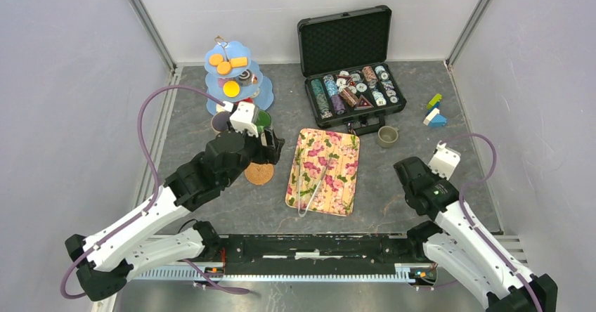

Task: Serve the afternoon tea
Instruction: Pick up the cup at the center of the board.

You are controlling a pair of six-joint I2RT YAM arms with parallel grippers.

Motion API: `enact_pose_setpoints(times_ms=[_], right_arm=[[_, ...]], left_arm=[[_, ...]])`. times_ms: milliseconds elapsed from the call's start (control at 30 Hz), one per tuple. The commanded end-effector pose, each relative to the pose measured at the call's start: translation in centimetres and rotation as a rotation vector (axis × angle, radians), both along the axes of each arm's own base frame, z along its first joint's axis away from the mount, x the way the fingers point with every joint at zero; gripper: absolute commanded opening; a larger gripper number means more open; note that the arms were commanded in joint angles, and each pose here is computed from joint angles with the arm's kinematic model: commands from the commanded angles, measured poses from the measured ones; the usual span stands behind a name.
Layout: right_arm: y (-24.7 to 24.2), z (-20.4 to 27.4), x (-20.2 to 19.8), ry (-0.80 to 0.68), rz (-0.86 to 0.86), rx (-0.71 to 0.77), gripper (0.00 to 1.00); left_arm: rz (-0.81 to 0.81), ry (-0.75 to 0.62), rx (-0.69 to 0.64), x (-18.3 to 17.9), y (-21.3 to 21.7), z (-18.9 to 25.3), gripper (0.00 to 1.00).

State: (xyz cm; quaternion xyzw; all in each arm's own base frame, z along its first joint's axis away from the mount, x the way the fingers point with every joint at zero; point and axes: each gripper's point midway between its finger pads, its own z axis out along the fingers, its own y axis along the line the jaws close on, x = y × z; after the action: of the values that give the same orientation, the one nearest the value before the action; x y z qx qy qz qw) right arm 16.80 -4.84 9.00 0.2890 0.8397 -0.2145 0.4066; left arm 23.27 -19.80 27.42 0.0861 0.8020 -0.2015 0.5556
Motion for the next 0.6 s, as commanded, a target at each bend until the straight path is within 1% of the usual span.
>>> enact_pose_setpoints(times_ms=[0, 100, 167, 233, 300, 333, 367, 433, 500, 567], right_arm=[[0.5, 7.0, 4.5, -0.122, 0.163, -0.139, 0.00], [5.0, 10.0, 8.6, -0.132, 0.566, -0.206, 0.00], [7.5, 12.5, 10.2, -0.140, 0.734, -0.220, 0.00], [9.8, 16.2, 11.6, -0.196, 0.885, -0.256, 0.00], [13.9, 18.4, 12.4, -0.270, 1.148, -0.286, 0.00], [16.3, 19.0, 12.4, -0.303, 1.300, -0.301, 0.00], [18.1, 19.8, 12.6, -0.342, 1.393, -0.310, 0.00], [21.9, 21.0, 12.3, -0.411, 1.567, -0.280, 0.00], [26.2, 21.7, 11.0, -0.468, 1.769, -0.271, 0.00], [30.3, 20.8, 8.5, -0.485, 2.024, -0.331, 0.00]], left_arm=[[0.029, -0.098, 0.028, 0.7, 1.3, 3.0, 0.79], [0.059, -0.118, 0.028, 0.7, 2.1, 3.7, 0.78], [0.088, -0.138, 0.013, 0.6, 2.9, 4.3, 0.78], [0.110, -0.165, -0.012, 0.4, 3.8, 5.3, 0.78], [0.143, -0.192, -0.035, 0.1, 4.9, 6.2, 0.77], [0.157, -0.207, -0.048, 0.0, 5.4, 6.6, 0.77], [0.175, -0.221, -0.059, -0.1, 6.0, 6.9, 0.77], [0.205, -0.243, -0.081, -0.5, 7.1, 7.6, 0.77], [0.231, -0.249, -0.100, -0.9, 8.1, 8.0, 0.77], [0.252, -0.256, -0.131, -1.5, 9.1, 8.4, 0.77]])
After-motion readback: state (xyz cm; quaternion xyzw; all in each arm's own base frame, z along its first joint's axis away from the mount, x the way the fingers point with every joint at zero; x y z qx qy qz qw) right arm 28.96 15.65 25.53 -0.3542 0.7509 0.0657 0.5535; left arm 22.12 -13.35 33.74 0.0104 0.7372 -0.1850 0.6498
